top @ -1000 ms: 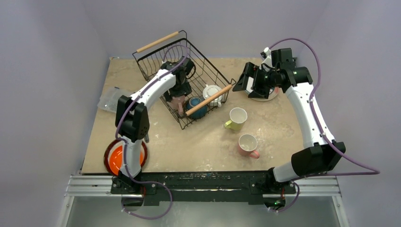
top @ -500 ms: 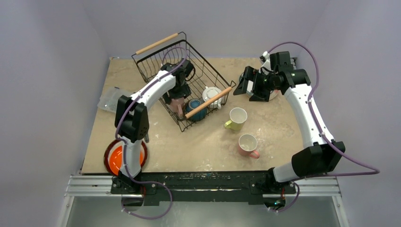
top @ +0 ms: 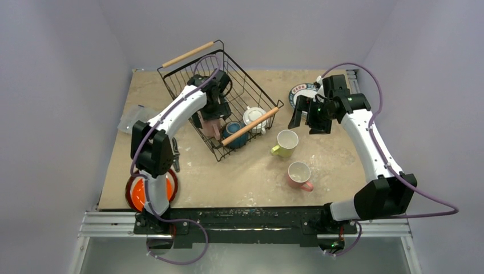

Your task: Load the mixed dishes into the dish rack

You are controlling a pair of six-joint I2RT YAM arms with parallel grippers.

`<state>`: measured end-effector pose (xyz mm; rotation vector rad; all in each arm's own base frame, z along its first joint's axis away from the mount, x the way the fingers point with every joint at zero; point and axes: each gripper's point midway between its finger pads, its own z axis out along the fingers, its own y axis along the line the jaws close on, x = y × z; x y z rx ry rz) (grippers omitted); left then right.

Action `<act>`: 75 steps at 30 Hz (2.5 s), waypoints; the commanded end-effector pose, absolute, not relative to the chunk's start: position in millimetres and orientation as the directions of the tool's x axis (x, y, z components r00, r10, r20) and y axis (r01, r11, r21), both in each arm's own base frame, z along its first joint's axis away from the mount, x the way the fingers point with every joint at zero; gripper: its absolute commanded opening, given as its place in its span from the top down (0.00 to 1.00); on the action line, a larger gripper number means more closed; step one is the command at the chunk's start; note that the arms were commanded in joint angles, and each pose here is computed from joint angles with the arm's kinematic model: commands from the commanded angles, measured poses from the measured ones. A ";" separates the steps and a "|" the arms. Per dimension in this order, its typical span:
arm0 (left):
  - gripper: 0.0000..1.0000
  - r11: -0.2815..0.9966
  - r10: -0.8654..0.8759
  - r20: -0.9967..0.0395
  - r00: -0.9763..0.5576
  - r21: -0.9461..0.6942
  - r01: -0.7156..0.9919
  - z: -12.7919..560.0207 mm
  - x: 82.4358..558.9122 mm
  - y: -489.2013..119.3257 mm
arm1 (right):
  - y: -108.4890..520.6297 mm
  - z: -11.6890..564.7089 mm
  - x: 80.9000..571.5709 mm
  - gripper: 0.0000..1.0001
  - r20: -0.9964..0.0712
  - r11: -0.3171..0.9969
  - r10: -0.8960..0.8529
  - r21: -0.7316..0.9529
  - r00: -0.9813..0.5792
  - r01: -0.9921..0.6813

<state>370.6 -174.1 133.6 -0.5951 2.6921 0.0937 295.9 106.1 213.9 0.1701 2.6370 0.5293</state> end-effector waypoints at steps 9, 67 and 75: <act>0.00 0.941 -0.318 -0.475 -0.821 -0.053 -0.334 206.3 349.6 -149.4 | 91.2 186.4 288.1 0.08 -0.427 0.945 0.183 0.325 -0.885 0.039; 0.05 0.081 -0.353 -0.397 -0.847 -0.915 0.395 456.9 207.1 -307.6 | 216.1 446.5 226.9 1.00 -0.725 0.340 0.409 0.685 -0.555 -0.644; 0.03 0.109 -0.506 -0.339 -0.793 -0.937 0.331 461.0 212.1 -281.5 | 221.2 490.0 214.2 1.00 -0.701 0.190 0.471 0.674 -0.536 -0.714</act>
